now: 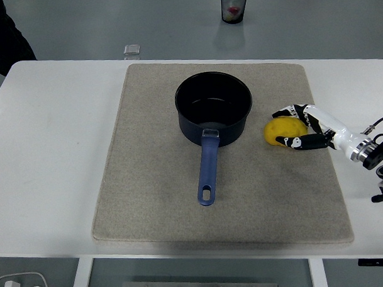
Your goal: Put the potato in the blue pot
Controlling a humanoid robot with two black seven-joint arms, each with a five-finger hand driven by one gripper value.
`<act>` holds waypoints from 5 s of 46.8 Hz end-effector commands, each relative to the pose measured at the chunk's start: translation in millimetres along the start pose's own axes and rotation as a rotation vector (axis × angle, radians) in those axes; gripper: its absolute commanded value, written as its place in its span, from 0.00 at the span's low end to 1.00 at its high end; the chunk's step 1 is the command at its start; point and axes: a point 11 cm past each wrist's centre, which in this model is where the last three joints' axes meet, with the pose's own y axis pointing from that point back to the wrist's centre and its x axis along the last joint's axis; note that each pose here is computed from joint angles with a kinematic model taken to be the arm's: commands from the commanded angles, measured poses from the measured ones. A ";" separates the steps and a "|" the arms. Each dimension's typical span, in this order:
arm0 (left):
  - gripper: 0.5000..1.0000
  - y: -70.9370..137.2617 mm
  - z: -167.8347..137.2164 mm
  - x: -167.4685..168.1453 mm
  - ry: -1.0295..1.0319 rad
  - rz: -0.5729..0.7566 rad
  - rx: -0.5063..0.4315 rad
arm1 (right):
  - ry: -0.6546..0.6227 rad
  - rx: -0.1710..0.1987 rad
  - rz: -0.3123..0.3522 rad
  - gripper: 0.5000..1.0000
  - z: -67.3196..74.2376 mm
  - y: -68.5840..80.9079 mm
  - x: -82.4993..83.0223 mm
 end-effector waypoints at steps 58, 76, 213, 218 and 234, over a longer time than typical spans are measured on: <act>0.99 0.0 0.4 -0.6 -0.002 -0.002 -0.001 | 0.084 0.184 -0.020 0.00 -128.5 -62.1 49.2; 0.99 0.1 0.4 0.4 0.000 0.001 -0.001 | 0.081 0.218 -0.089 0.00 -144.5 -108.7 -3.7; 0.99 0.1 0.2 0.9 0.000 0.003 0.001 | -0.450 0.105 0.225 0.85 -120.1 -130.4 30.8; 0.99 0.1 0.2 1.5 0.001 0.004 0.001 | -0.546 0.107 0.271 0.85 -111.8 -126.9 36.5; 0.99 0.0 0.3 -1.2 -0.002 -0.003 0.001 | -0.870 0.078 0.386 0.86 -87.8 -115.8 54.3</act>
